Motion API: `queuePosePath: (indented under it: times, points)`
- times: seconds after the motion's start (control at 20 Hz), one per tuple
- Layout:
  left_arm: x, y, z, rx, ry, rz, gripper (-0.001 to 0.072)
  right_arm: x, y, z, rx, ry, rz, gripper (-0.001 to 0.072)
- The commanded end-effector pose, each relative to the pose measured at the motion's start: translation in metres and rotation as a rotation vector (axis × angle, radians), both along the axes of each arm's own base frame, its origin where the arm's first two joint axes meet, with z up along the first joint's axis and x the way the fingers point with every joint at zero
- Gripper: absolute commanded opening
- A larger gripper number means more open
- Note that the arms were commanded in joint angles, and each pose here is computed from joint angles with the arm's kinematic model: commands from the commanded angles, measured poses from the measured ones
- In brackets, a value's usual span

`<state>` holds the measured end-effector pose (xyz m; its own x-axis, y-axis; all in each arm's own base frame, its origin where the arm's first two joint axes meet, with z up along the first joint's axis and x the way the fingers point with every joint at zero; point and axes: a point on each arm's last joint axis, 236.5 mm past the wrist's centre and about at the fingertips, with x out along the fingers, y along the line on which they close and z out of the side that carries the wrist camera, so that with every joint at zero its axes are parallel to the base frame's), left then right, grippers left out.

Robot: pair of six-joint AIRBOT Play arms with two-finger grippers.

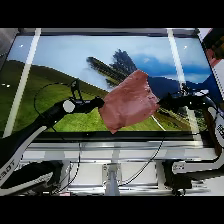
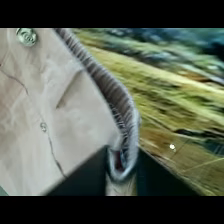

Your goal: Fold the clothes and pants, and hang the long-sleeved shirts on hangers.

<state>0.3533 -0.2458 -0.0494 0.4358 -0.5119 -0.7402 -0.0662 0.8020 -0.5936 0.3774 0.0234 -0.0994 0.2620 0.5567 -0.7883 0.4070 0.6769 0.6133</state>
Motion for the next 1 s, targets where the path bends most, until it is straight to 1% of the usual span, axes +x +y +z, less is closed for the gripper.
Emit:
queuePosePath:
  times: [0.0, 0.15, 0.35, 0.55, 0.6, 0.7, 0.75, 0.8, 0.85, 0.9, 0.95]
  points:
    - [0.001, 0.002, -0.019, -0.022, 0.080, 0.082, 0.0711, 0.010, 0.016, -0.003, -0.042, -0.040, 0.030, 0.0021]
    - [-0.001, 0.003, -0.028, -0.011, 0.100, 0.083, 0.0711, 0.013, 0.018, -0.004, -0.056, -0.051, 0.034, 0.0021]
    - [-0.004, -0.001, -0.044, -0.039, 0.166, 0.121, 0.0711, 0.011, 0.018, -0.005, -0.059, -0.046, 0.042, 0.0021]
    - [0.009, 0.001, -0.058, -0.068, 0.172, 0.208, 0.0708, 0.008, 0.021, -0.004, -0.047, -0.035, 0.053, 0.0021]
    - [0.017, 0.002, -0.055, -0.087, 0.152, 0.242, 0.0684, 0.007, 0.021, -0.004, -0.044, -0.033, 0.057, 0.0021]
    - [0.032, 0.004, -0.047, -0.121, 0.108, 0.303, 0.0385, 0.004, 0.023, -0.003, -0.037, -0.028, 0.069, 0.0020]
    - [0.038, 0.006, -0.043, -0.127, 0.085, 0.322, 0.0265, 0.003, 0.025, -0.001, -0.037, -0.038, 0.091, 0.0020]
    - [0.045, 0.008, -0.040, -0.129, 0.059, 0.336, 0.0182, 0.001, 0.026, 0.003, -0.039, -0.055, 0.119, 0.0021]
    - [0.051, 0.009, -0.034, -0.133, 0.034, 0.346, 0.0062, 0.000, 0.028, 0.009, -0.040, -0.079, 0.153, 0.0021]
    - [0.059, 0.008, -0.027, -0.140, 0.008, 0.349, 0.0023, -0.001, 0.030, 0.016, -0.046, -0.107, 0.184, 0.0020]
    - [0.068, 0.006, -0.013, -0.135, -0.044, 0.327, 0.0022, -0.001, 0.031, 0.026, -0.056, -0.143, 0.212, 0.0020]
